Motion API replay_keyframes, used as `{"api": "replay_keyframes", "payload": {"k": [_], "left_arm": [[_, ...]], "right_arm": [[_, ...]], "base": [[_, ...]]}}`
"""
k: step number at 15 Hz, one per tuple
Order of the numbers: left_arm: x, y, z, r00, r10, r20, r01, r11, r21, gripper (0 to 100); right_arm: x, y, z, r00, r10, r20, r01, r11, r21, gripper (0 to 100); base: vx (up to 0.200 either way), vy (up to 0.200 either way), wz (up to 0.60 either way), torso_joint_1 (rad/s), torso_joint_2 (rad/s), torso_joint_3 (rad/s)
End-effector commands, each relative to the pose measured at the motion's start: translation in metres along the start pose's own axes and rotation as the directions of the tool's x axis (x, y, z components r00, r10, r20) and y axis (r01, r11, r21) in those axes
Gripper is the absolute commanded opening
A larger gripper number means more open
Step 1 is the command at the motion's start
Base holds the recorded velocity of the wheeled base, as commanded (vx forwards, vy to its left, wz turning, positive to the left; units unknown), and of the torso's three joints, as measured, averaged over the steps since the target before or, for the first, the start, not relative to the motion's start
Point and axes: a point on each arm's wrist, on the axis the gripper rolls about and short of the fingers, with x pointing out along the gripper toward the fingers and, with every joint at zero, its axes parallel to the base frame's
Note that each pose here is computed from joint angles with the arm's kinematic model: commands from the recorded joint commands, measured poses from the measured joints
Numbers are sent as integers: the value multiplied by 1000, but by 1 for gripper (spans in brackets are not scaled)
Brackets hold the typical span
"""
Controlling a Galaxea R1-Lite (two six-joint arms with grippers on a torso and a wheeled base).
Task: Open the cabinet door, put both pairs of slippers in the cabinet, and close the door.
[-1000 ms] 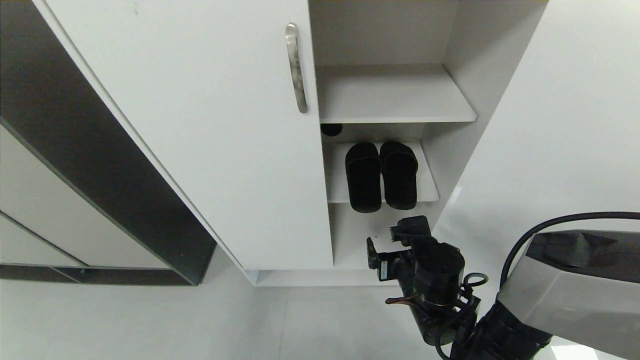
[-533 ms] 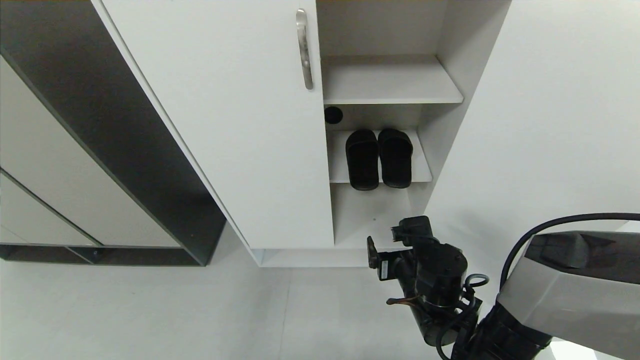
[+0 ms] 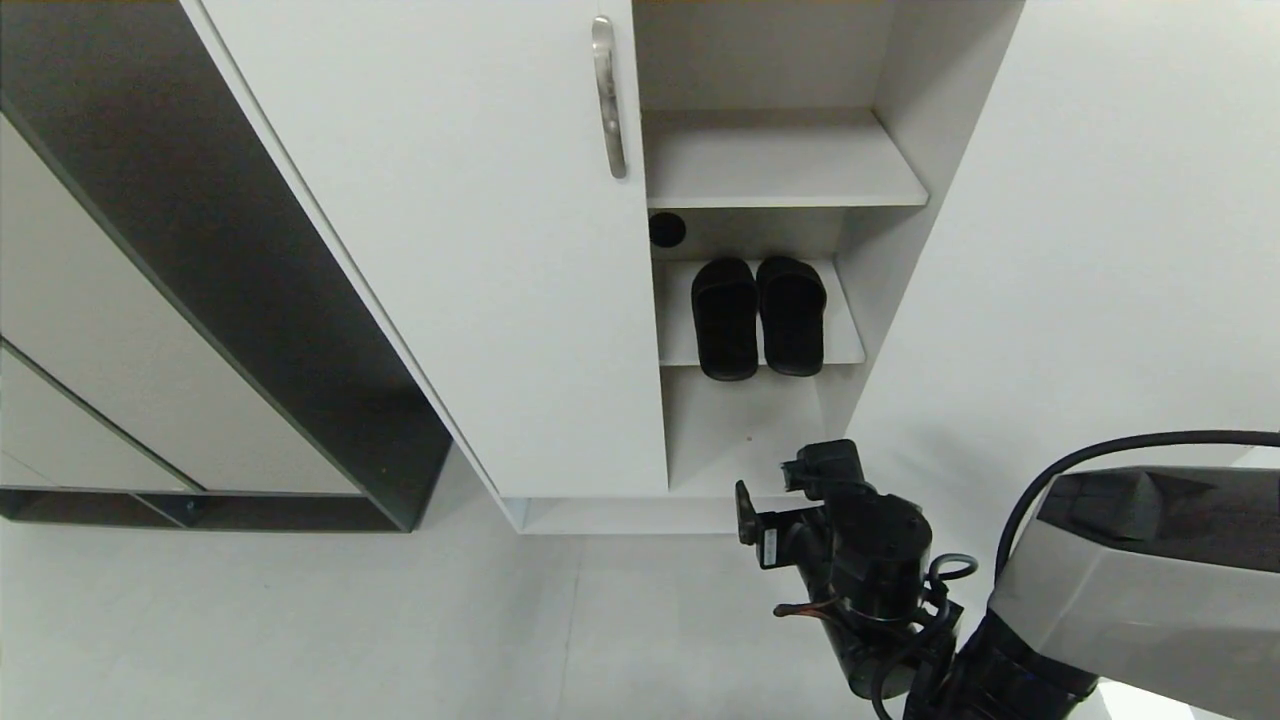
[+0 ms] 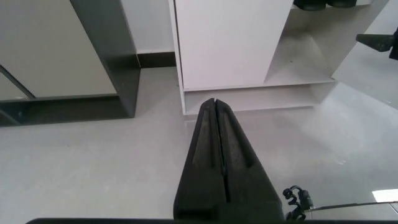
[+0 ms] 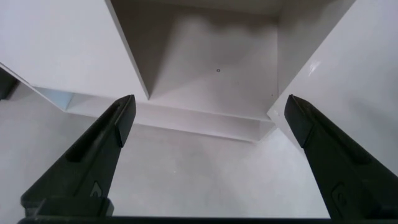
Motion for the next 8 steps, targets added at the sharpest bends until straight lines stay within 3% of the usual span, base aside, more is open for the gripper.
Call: {"api": "replay_keyframes", "payload": {"k": [1, 5, 8], "left_arm": [[0, 0, 0, 1000, 0, -2, 0, 1000, 1, 0], [0, 0, 0, 1000, 0, -2, 0, 1000, 0, 0], [0, 0, 0, 1000, 0, -2, 0, 1000, 1, 0]], "right_arm": [[2, 0, -6, 1000, -4, -9, 4, 1000, -10, 100], [3, -1, -7, 1000, -9, -10, 9, 1000, -11, 100], [3, -2, -8, 1000, -10, -15, 10, 1000, -14, 100]], "base": [[0, 0, 0, 0, 0, 0], [0, 0, 0, 1, 1, 15], [0, 0, 0, 2, 1, 165]]}}
